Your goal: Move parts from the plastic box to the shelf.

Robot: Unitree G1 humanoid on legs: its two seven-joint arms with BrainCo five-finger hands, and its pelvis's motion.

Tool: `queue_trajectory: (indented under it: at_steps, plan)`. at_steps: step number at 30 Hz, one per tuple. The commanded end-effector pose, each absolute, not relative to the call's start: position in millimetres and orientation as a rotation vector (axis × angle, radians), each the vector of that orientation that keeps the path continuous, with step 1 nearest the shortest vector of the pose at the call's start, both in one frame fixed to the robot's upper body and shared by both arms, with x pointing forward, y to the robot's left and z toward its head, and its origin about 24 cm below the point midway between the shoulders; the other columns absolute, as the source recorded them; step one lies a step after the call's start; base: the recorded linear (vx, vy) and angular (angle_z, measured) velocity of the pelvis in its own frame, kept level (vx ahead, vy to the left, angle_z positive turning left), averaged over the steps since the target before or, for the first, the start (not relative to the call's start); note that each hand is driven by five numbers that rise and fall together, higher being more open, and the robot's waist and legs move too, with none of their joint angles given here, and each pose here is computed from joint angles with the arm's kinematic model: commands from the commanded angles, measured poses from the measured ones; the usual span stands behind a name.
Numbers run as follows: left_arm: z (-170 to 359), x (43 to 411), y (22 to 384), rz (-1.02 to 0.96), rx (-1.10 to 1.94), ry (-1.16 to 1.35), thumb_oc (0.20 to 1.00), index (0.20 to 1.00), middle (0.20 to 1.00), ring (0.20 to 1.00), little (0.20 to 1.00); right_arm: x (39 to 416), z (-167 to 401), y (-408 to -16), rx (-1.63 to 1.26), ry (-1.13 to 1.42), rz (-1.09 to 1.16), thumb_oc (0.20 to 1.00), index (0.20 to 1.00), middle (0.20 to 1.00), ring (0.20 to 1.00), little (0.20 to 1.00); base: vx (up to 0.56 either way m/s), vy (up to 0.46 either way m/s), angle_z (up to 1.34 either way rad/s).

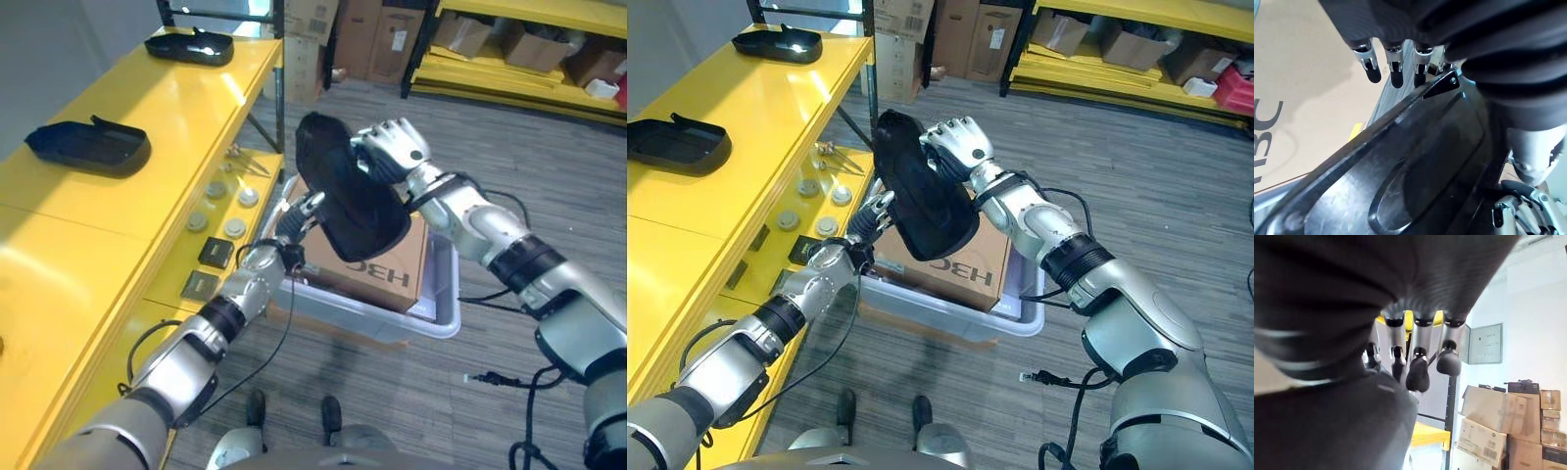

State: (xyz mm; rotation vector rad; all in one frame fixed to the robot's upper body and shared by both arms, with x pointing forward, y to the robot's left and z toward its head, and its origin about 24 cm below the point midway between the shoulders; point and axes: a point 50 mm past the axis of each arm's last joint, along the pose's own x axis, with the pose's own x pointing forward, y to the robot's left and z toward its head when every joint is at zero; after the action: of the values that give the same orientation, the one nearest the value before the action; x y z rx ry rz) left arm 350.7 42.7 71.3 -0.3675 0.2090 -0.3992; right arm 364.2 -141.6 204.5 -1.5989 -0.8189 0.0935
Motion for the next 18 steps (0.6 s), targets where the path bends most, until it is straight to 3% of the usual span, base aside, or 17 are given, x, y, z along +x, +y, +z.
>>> queue_trajectory:
  at_steps: [1, 6, 7, 8, 11, 18]
  plan:
    - [90, 348, 1, -0.541, -0.432, 0.174, 1.000, 1.000, 1.000, 1.000, 1.000, 355, 212, -104, -1.483, -0.968, 0.178, 0.200, 0.200, 0.200, 0.200, 0.200, 0.00, 0.000, 0.00]
    - [93, 346, -2, -0.554, -0.467, 0.171, 1.000, 1.000, 1.000, 1.000, 1.000, 348, 207, -96, -1.461, -0.995, 0.226, 0.200, 0.200, 0.200, 0.200, 0.200, 0.00, 0.000, 0.00]
    - [94, 346, -3, -0.557, -0.472, 0.169, 0.915, 0.915, 0.915, 0.915, 0.915, 346, 207, -94, -1.444, -1.001, 0.227, 0.200, 0.200, 0.200, 0.200, 0.200, 0.00, 0.000, 0.00]
    - [94, 346, -3, -0.553, -0.479, 0.171, 0.887, 0.887, 0.887, 0.887, 0.887, 344, 208, -93, -1.430, -1.011, 0.227, 0.200, 0.200, 0.200, 0.200, 0.200, 0.00, 0.000, 0.00]
    - [94, 345, -4, -0.541, -0.515, 0.177, 0.206, 0.206, 0.206, 0.206, 0.206, 341, 209, -91, -1.382, -1.023, 0.220, 0.200, 0.200, 0.200, 0.200, 0.200, 0.00, 0.000, 0.00]
    - [94, 340, -8, -0.545, -0.581, 0.174, 0.200, 0.200, 0.200, 0.200, 0.200, 337, 204, -87, -1.342, -1.022, 0.223, 0.200, 0.200, 0.200, 0.200, 0.200, 0.00, 0.000, 0.00]
